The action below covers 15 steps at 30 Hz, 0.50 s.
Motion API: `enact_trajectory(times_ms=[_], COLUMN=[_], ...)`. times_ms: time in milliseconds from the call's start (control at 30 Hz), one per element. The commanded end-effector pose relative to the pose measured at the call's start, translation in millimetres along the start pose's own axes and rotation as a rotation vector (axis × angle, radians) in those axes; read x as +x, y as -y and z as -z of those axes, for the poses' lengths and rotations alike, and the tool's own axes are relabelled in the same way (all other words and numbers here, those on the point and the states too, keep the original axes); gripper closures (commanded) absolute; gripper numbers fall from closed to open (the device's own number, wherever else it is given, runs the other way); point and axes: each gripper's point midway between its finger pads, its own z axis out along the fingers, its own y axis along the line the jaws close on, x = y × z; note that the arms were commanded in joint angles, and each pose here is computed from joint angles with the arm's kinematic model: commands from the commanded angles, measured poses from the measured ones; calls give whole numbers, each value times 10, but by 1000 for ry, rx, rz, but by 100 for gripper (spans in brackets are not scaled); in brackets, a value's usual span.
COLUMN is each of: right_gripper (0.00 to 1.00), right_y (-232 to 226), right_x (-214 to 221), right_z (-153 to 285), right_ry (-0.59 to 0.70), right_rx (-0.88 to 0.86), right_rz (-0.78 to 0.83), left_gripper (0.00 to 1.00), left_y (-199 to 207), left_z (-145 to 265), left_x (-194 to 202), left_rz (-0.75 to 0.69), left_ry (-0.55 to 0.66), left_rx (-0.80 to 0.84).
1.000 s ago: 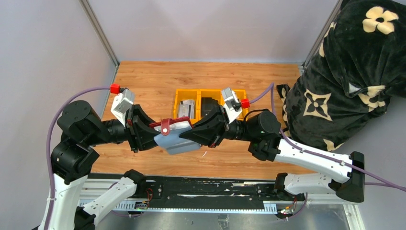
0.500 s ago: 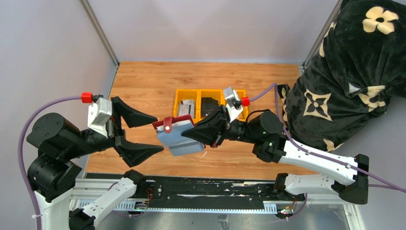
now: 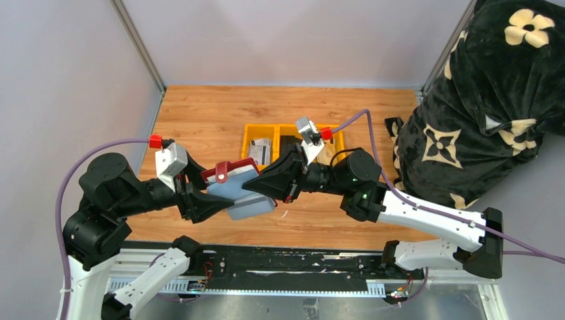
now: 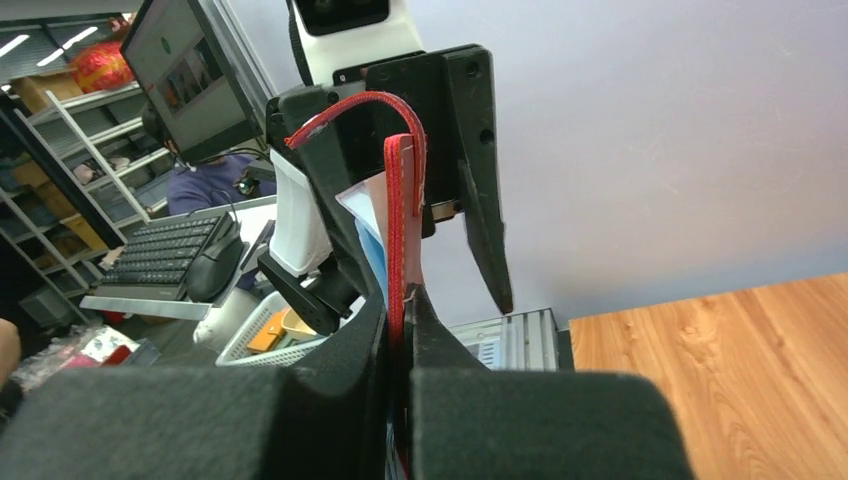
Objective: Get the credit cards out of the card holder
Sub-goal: Open the card holder at the center of the board.
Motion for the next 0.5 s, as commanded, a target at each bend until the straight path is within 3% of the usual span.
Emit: enact_trajectory(times_ms=[0, 100, 167, 300, 467], right_gripper=[93, 84, 72, 41, 38], right_y=[-219, -193, -186, -229, -184], right_x=[-219, -155, -110, 92, 312], right_z=[-90, -59, 0, 215, 390], right_ry=[70, 60, 56, 24, -10], right_rx=[-93, -87, -82, -111, -104], right_rz=[-19, -26, -26, 12, 36], left_gripper=[53, 79, 89, 99, 100], left_y=[-15, -63, -53, -16, 103], left_z=[-20, 1, 16, 4, -44], left_x=[-62, -169, -224, -324, -451], left_rz=[-6, -7, -2, 55, 153], left_ry=[28, 72, 93, 112, 123], left_rx=[-3, -49, -56, -44, 29])
